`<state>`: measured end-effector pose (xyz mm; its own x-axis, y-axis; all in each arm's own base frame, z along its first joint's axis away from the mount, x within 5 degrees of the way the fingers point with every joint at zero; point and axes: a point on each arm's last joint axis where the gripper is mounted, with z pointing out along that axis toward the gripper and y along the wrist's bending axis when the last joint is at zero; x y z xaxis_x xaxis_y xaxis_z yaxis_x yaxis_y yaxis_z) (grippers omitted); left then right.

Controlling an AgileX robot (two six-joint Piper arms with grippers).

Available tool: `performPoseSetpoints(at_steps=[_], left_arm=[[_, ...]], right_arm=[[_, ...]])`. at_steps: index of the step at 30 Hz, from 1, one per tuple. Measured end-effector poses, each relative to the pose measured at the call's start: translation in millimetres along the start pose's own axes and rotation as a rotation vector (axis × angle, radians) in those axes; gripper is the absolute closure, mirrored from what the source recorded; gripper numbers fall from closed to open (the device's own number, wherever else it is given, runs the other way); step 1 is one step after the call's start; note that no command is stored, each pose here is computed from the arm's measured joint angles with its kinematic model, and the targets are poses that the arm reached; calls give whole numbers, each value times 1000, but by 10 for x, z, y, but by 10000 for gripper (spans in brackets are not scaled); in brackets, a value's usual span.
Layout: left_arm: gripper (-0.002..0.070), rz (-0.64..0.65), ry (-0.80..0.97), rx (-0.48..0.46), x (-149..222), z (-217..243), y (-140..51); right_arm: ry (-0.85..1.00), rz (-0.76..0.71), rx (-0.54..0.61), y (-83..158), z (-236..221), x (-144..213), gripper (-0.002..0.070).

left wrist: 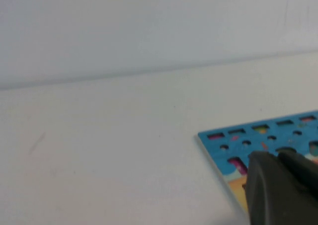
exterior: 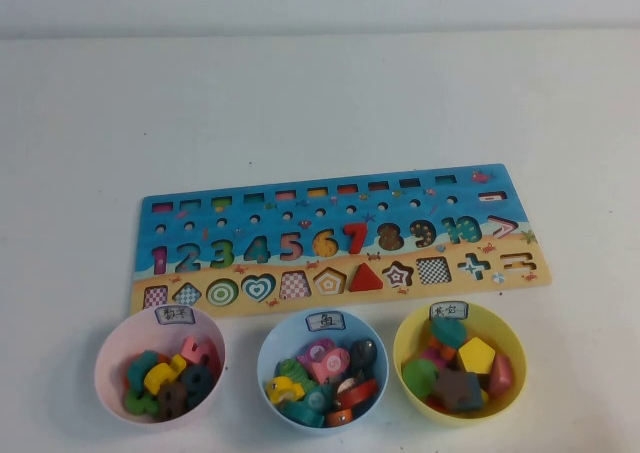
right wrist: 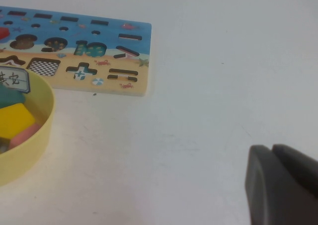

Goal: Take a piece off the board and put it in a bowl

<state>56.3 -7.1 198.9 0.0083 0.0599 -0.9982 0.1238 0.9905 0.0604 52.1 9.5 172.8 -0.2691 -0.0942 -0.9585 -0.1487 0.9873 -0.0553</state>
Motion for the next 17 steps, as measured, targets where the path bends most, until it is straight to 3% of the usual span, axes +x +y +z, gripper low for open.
performPoseSetpoints(at_steps=[11, 17], left_arm=[[675, 22, 278, 17, 253, -35, -13], [675, 22, 298, 18, 271, -40, -14]], right_arm=[[0, 0, 0, 0, 0, 0, 694], [0, 0, 0, 0, 0, 0, 694]])
